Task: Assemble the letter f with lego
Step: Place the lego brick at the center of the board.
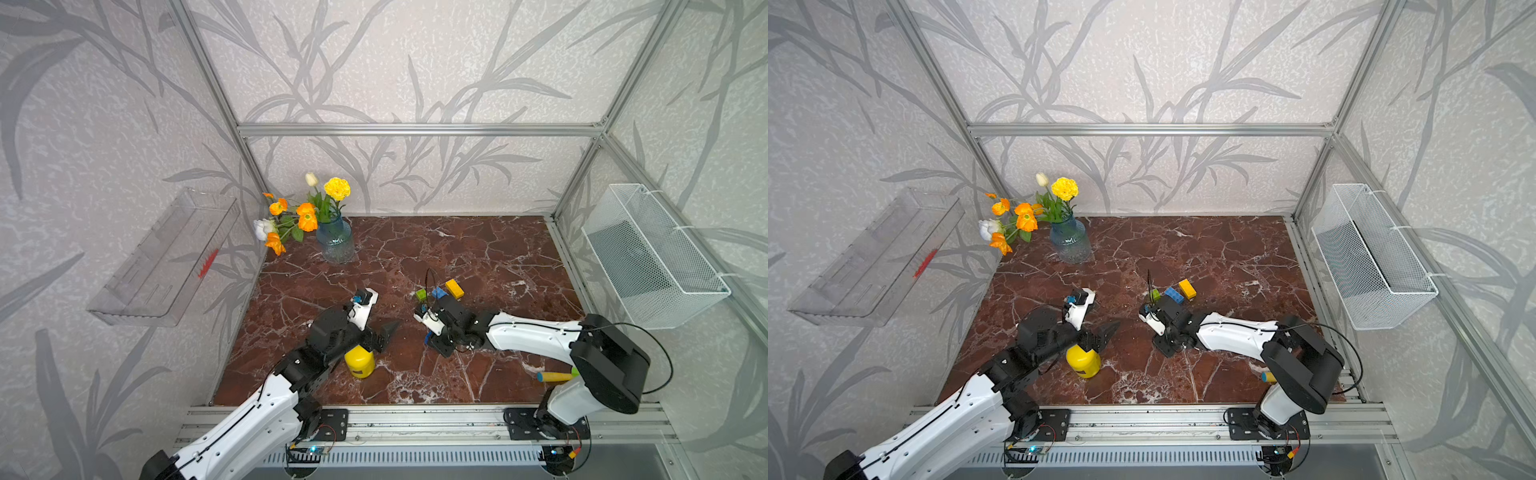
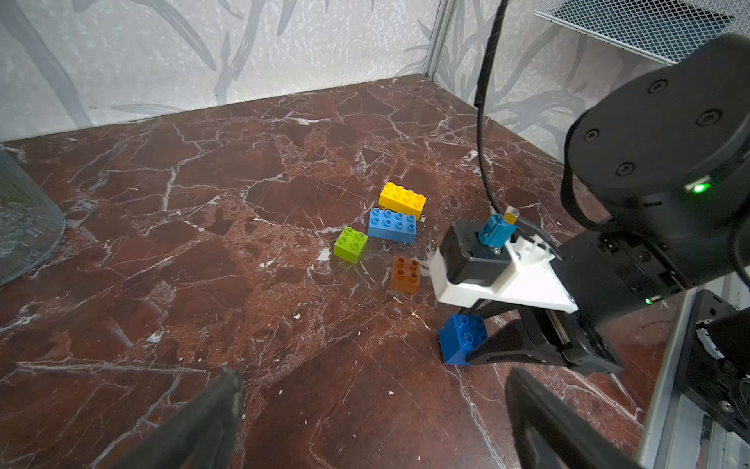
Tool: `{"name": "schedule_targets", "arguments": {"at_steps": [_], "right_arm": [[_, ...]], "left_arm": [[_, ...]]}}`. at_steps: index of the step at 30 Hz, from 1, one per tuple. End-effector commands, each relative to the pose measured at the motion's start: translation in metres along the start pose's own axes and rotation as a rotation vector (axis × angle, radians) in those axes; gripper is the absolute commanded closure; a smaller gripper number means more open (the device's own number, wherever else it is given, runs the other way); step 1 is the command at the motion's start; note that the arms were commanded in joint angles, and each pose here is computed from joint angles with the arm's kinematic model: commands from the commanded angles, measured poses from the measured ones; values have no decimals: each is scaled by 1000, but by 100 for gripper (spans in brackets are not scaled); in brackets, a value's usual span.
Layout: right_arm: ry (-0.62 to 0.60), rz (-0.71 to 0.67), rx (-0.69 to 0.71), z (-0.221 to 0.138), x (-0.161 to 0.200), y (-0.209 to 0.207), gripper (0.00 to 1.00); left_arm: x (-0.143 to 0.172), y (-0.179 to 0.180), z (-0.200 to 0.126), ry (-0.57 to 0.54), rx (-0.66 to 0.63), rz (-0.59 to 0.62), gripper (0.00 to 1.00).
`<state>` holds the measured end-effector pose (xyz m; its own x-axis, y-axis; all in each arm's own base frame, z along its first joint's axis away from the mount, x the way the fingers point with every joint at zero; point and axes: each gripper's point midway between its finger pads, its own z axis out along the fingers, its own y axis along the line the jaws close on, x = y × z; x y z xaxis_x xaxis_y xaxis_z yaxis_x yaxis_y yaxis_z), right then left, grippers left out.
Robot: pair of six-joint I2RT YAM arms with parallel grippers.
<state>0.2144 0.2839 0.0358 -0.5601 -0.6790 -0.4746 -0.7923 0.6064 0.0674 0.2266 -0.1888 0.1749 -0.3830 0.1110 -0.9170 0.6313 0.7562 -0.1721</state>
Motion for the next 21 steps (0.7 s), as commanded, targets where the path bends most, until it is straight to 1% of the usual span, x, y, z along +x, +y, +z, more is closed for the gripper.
{"name": "schedule_targets", "arguments": {"at_steps": [1,7,13,18,21], "right_arm": [[12,-24,-20,3,-5,5,67],[31,-34,-37,7,-5,8,62],[22,-34,-32,3,-9,8,52],[-18,-30,-17,-13,-20,6,46],[-48,-15,19,-27,-29,0,45]], "left_arm": [[-10,-6,-3,-26,24,6,1],[-10,-6,-5,-30,25,4,0],[-9,-6,-7,-33,22,2,0],[-9,-7,-8,-34,26,3,1],[-9,-8,-9,-37,36,3,0]]}}
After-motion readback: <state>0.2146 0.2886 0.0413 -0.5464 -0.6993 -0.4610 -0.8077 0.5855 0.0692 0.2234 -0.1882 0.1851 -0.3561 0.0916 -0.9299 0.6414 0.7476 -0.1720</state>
